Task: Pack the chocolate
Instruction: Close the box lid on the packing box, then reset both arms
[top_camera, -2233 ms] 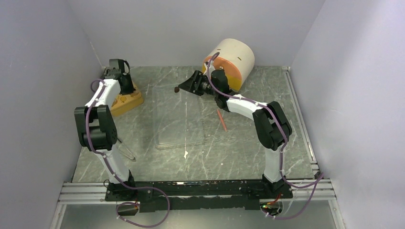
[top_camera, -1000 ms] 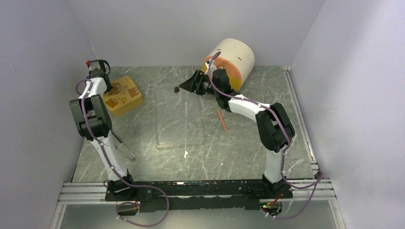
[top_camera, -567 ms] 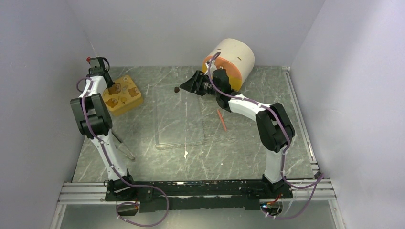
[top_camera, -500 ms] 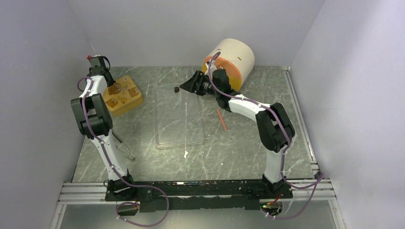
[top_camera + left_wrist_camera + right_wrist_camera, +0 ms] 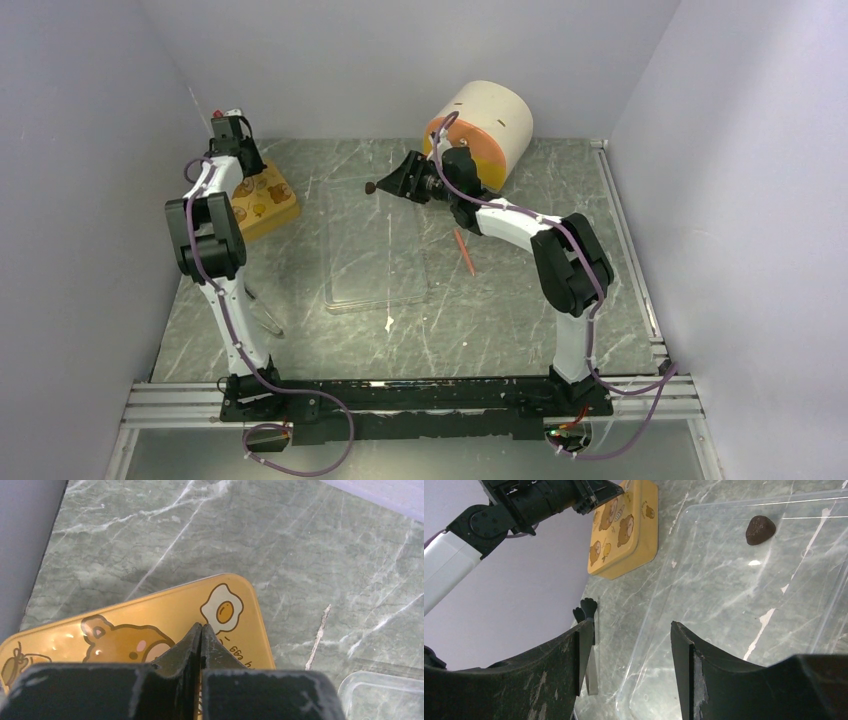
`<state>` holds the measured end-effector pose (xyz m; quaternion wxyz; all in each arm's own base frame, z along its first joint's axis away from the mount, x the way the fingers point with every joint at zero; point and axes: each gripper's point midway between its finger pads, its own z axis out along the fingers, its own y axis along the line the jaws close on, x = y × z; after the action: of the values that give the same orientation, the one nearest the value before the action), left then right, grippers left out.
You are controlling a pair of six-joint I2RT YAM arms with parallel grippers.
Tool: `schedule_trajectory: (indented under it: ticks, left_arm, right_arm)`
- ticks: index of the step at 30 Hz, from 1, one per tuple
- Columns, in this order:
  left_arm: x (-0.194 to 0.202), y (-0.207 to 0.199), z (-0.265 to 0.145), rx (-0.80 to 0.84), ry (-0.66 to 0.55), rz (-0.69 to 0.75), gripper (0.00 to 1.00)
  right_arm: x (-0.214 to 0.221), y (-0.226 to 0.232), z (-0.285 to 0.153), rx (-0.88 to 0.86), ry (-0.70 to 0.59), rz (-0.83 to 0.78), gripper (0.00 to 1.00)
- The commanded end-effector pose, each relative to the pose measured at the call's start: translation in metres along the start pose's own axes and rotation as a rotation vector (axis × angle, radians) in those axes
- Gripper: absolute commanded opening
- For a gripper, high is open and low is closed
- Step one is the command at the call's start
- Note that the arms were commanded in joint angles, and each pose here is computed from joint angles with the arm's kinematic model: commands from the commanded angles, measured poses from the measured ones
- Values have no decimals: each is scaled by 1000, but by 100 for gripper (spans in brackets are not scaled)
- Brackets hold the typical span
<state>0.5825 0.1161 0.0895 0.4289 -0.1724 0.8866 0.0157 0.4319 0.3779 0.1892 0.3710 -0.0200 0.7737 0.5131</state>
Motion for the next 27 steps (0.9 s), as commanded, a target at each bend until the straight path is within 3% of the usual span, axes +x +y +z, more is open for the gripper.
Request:
schedule_trajectory:
  ticks: [1,8,12,14,17,19,21,24,27]
  left_arm:
    - [10,6,0,3,66,27,6]
    - [-40,-1,-48,9,-3,20,11]
    - [-53,-26,-94,127,-36,-24,30]
    - [-46,-47,-114,212,-27,-22,41]
    - [-31,-79,-145,296,-18,2,47]
    - [-15,-113,-168,400,1,25,49]
    - [5,-155,-197,510,16,66,53]
    - [29,-204,-245,621,-33,145,55]
    - [49,-227,-283,694,-58,190,56]
  right_arm:
    - [-23,25,0,-39,-61,-54,63]
    - [-22,43,-18,-30,-66,-87,63]
    - [-21,48,-42,11,-79,-113,63]
    - [-23,41,-56,71,-101,-141,66]
    - [-29,35,-78,165,-125,-183,76]
    - [-34,37,-93,214,-136,-218,92]
    - [-39,38,-111,262,-154,-251,99]
    - [-41,33,-139,338,-183,-281,100]
    - [-41,27,-170,428,-210,-286,100]
